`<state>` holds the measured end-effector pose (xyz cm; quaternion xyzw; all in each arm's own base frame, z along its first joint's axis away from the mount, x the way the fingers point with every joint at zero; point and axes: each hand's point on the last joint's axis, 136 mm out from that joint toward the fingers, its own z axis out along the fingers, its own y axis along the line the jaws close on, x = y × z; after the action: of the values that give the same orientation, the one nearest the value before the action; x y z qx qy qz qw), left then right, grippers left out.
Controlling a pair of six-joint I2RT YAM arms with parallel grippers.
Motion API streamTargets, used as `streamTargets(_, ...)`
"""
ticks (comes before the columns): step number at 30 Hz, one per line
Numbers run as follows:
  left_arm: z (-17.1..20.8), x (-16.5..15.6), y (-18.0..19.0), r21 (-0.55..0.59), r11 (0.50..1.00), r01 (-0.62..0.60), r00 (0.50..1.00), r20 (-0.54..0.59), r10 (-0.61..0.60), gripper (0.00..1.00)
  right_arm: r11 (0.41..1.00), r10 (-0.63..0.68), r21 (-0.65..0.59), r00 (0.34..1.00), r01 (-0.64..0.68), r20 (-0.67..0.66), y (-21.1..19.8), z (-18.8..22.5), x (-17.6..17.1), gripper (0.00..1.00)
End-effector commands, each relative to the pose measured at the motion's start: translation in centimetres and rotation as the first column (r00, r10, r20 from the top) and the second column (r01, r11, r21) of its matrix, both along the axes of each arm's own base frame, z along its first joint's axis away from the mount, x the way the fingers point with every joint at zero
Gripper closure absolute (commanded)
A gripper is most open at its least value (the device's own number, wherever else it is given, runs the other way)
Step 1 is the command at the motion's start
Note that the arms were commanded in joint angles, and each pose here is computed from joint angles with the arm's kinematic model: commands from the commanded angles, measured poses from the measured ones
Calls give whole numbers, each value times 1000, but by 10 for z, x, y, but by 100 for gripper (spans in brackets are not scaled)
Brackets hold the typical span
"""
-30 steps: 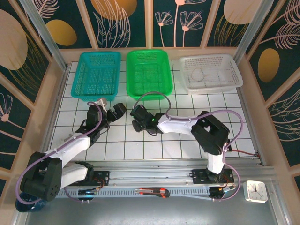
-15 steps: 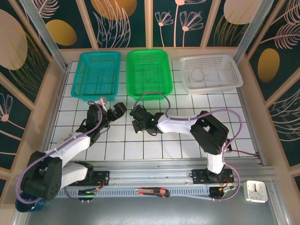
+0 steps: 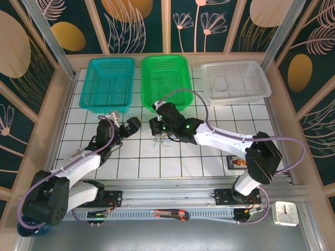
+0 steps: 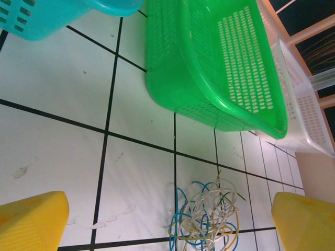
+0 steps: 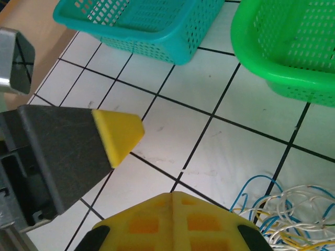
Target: Untangle the cables
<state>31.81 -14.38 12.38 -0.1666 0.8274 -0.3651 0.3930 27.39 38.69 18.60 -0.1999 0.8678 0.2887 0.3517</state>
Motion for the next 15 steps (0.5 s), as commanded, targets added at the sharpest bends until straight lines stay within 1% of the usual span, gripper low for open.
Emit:
streamTargets(1,9,0,2,-17,1000,-2,999,33,2,1,996,45,-70,998,-48,-45,4,-28,-9,87)
streamTargets(2,9,0,3,-13,1000,-10,999,32,10,1,994,47,-99,998,-52,-50,4,-37,-9,81)
streamTargets(4,8,0,7,-5,1000,-26,999,29,26,1,987,55,-146,997,-63,-55,6,-53,-12,73)
streamTargets(5,8,-1,8,-2,999,-34,999,29,34,1,983,60,-171,996,-69,-59,7,-61,-13,69)
streamTargets(7,9,-1,11,2,999,-49,998,32,49,1,972,62,-224,996,-73,-56,8,-75,-13,66)
streamTargets(10,10,-1,15,5,997,-71,997,33,71,1,955,67,-285,996,-79,-50,11,-89,-15,64)
streamTargets(15,11,-2,19,4,996,-94,995,40,94,1,937,71,-340,997,-80,-39,15,-102,-13,65)
